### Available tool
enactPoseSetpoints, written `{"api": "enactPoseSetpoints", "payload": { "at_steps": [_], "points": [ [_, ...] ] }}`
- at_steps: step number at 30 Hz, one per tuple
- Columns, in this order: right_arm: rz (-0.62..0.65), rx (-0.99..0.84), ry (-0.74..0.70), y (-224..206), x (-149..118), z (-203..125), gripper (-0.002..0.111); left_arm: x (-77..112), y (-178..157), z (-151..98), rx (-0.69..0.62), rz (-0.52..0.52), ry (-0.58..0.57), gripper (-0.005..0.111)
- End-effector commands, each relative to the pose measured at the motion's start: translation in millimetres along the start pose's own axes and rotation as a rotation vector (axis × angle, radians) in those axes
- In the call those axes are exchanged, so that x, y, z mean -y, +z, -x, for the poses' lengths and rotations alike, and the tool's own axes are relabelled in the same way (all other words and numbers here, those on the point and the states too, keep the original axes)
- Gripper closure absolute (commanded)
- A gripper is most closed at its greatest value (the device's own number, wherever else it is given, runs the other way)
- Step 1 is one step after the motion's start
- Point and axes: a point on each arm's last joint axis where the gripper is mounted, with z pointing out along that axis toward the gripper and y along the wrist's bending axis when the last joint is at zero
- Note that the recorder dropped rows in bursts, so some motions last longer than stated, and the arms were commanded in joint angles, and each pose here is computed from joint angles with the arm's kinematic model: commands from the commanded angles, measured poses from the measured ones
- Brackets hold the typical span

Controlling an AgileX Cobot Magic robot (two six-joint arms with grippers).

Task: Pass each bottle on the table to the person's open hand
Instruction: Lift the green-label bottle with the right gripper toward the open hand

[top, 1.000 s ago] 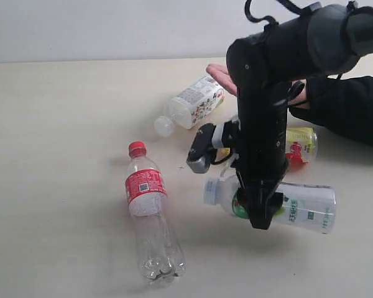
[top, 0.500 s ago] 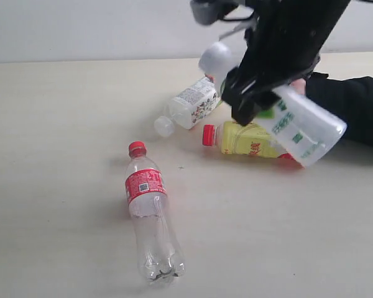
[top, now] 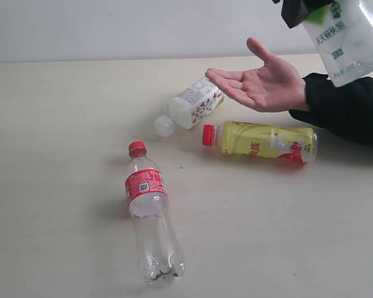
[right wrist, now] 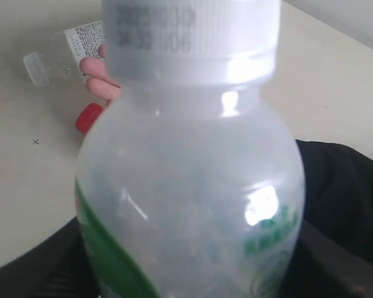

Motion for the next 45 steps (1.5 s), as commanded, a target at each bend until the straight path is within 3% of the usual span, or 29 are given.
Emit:
{"api": "enactPoseSetpoints", "payload": {
  "at_steps": [1, 8, 23, 40, 43, 45],
  "points": [
    [0.031, -0.037, 0.067, 20, 8, 12, 0.108, -0.1, 0, 0, 0.006, 0.001, 0.002, 0.107],
    [0.038, -0.148, 0.126, 68, 22, 19, 0.108, -0.1, 0, 0, 0.006, 0.001, 0.002, 0.107],
    [0.106, -0.162, 0.174, 196, 23, 47, 0.108, -0.1, 0, 0, 0.006, 0.001, 0.002, 0.107],
    [0.106, -0.192, 0.191, 219, 19, 46, 0.108, -0.1, 0, 0, 0.006, 0.001, 0.002, 0.107],
    [0.106, -0.189, 0.191, 219, 19, 46, 0.099, -0.1, 0, 0, 0.006, 0.001, 0.002, 0.107],
    [0.106, -0.189, 0.189, 219, 19, 46, 0.088, -0.1, 0, 0, 0.006, 0.001, 0.002, 0.107]
  ]
}}
